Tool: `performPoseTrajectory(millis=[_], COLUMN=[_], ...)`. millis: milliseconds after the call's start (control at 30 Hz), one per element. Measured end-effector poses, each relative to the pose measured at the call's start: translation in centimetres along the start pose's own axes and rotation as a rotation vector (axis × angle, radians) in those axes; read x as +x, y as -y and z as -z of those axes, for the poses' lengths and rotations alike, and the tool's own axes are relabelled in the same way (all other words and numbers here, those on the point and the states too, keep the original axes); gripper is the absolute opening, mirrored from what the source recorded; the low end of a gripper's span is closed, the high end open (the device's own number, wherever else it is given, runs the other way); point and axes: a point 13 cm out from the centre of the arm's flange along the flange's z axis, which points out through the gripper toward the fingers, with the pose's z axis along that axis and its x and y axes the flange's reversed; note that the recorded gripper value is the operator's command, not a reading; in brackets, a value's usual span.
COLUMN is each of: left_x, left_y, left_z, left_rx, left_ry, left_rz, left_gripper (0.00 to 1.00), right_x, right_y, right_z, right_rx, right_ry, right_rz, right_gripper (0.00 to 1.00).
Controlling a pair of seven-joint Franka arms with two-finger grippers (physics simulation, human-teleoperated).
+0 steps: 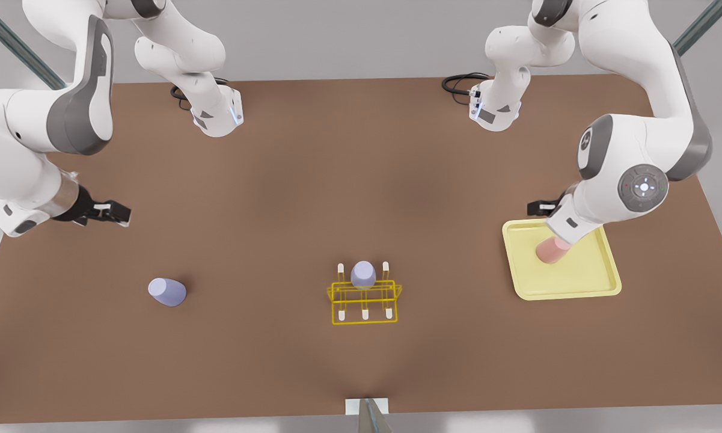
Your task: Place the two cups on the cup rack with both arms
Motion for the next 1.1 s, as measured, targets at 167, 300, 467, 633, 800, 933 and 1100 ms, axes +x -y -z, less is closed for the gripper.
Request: performPoseTrajectory(millis=[167,300,467,633,800,933,1100], left_x=[-0.7,-0.7,-2.1,-4.4,-6.3,-6.5,-6.7], left_y=[-8.0,-12.2,-13.2,-13.5,-13.4,-13.5,-13.2], left_z=[-6.3,-16.9,-22.8,-26.6,-29.3,-31.2,-32.6], left_rx=[0.013,0.04,0.049,0.048,0.053,0.057,0.071], left_ry=[-0.06,-0.1,-0.028,0.007,0.038,0.034,0.029], left_rz=[0.129,0.165,0.135,0.09,0.058,0.041,0.027], left_gripper=[1.0,1.0,1.0,1.0,1.0,1.0,0.87], right_x=[-4.3,-8.3,-9.9,-10.5,-10.7,-10.2,-10.5], right_y=[0.3,1.3,2.5,2.1,2.0,2.0,2.0], right_z=[-8.8,-19.0,-25.4,-28.3,-30.3,-31.9,-33.3], right_rx=[0.01,0.006,-0.003,-0.033,-0.038,-0.037,-0.033], right_ry=[-0.083,-0.12,-0.095,-0.036,0.0,0.007,0.018], right_rz=[0.009,0.012,0.026,0.061,0.098,0.123,0.15], right_gripper=[1.0,1.0,1.0,1.0,1.0,1.0,1.0])
